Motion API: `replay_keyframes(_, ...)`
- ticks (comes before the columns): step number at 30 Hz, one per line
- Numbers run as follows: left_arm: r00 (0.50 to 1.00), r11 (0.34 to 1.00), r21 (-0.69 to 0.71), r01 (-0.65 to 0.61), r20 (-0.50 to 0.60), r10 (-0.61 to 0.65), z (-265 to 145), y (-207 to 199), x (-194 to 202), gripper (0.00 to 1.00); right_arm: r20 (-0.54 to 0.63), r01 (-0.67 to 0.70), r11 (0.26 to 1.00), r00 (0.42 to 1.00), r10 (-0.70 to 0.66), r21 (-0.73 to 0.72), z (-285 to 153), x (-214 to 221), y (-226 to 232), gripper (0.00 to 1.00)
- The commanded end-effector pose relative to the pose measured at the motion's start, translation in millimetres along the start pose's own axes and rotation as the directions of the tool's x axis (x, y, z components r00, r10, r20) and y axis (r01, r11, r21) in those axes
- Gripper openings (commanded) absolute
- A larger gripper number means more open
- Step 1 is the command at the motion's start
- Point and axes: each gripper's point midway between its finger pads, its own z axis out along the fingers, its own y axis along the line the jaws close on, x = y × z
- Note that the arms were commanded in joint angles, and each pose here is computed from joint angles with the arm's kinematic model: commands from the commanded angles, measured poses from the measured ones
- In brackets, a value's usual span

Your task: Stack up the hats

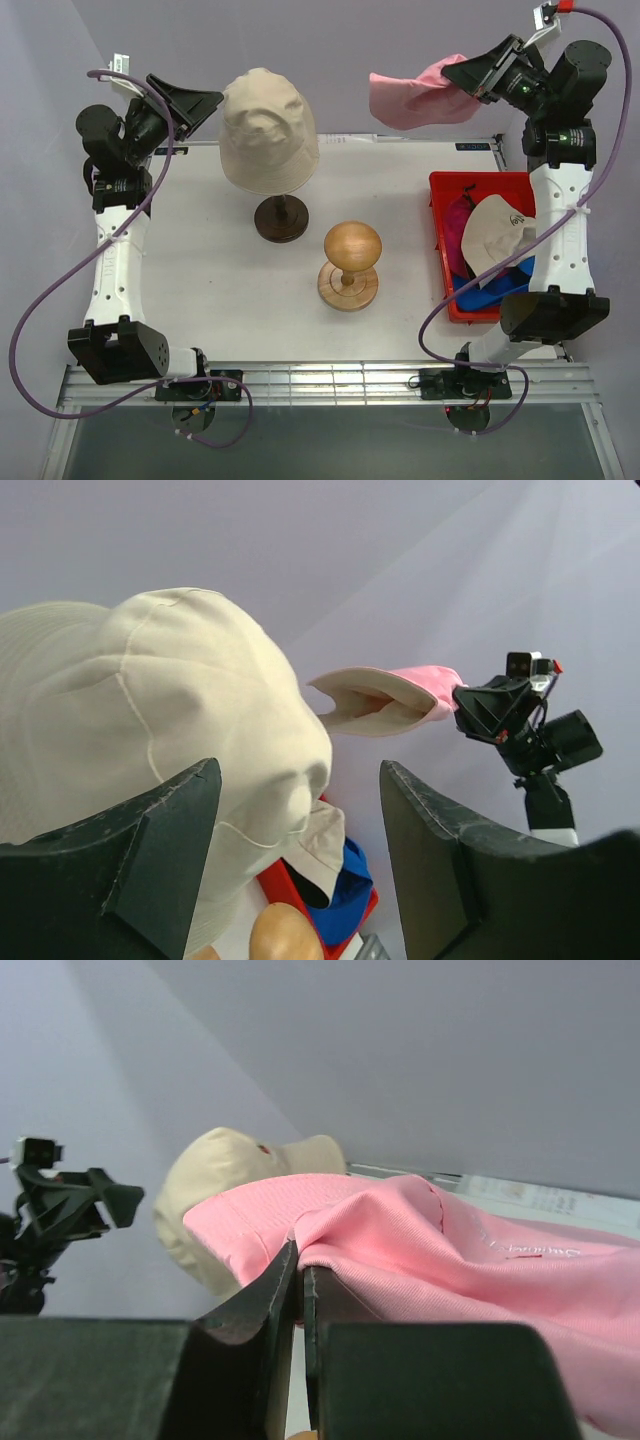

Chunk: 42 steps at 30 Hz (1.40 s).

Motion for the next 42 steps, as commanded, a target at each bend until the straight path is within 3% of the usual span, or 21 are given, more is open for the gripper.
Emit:
replay_keyframes(1, 1.0, 0.992, 0.128, -0.018, -0.014, 0.02, -5.7, -45.6, -4.8, 0.75, 0.011, 0.067, 0.946, 0.998, -0.067, -0.316, -6.3, -19.4, 69.2, 0.08)
replay_keyframes(2, 1.0, 0.991, 0.135, -0.018, -0.015, 0.02, -5.9, -49.0, -3.5, 0.75, 0.04, 0.111, 0.919, 0.994, -0.104, -0.379, -8.0, -24.1, 81.5, 0.08)
replay_keyframes(3, 1.0, 0.99, 0.142, -0.024, -0.007, 0.026, -6.4, -55.0, -3.4, 0.76, 0.008, 0.049, 0.9, 0.999, -0.051, -0.432, -11.7, -22.3, 93.5, 0.08)
replay_keyframes(6, 0.999, 0.983, 0.18, -0.024, -0.019, 0.028, -1.1, -72.7, 4.6, 0.76, -0.027, 0.038, 0.813, 0.997, -0.066, -0.581, -23.9, -16.6, 125.5, 0.08)
replay_keyframes(14, 0.995, 0.956, 0.287, 0.064, -0.095, -0.038, 24.6, -125.5, 46.9, 0.76, -0.046, 0.089, 0.673, 0.983, -0.18, -0.734, -49.2, -2.3, 193.7, 0.08)
replay_keyframes(18, 0.986, 0.937, 0.321, 0.134, -0.134, -0.095, 29.9, -149.0, 71.6, 0.76, -0.044, 0.098, 0.656, 0.98, -0.196, -0.748, -61.7, 0.1, 208.1, 0.08)
replay_keyframes(31, 0.932, 0.868, 0.347, 0.354, -0.204, -0.299, 16.1, -168.2, 98.3, 0.81, -0.03, 0.126, 0.636, 0.973, -0.228, -0.761, -82.0, 4.6, 226.8, 0.08)
replay_keyframes(36, 0.86, 0.794, 0.339, 0.505, -0.273, -0.43, 12.4, -165.6, 111.5, 0.83, -0.024, 0.134, 0.63, 0.971, -0.236, -0.765, -84.2, 6.1, 229.1, 0.08)
replay_keyframes(42, 0.801, 0.73, 0.335, 0.596, -0.314, -0.51, 13.7, -172.5, 124.1, 0.83, -0.02, 0.145, 0.621, 0.968, -0.252, -0.77, -87.0, 9.6, 231.2, 0.08)
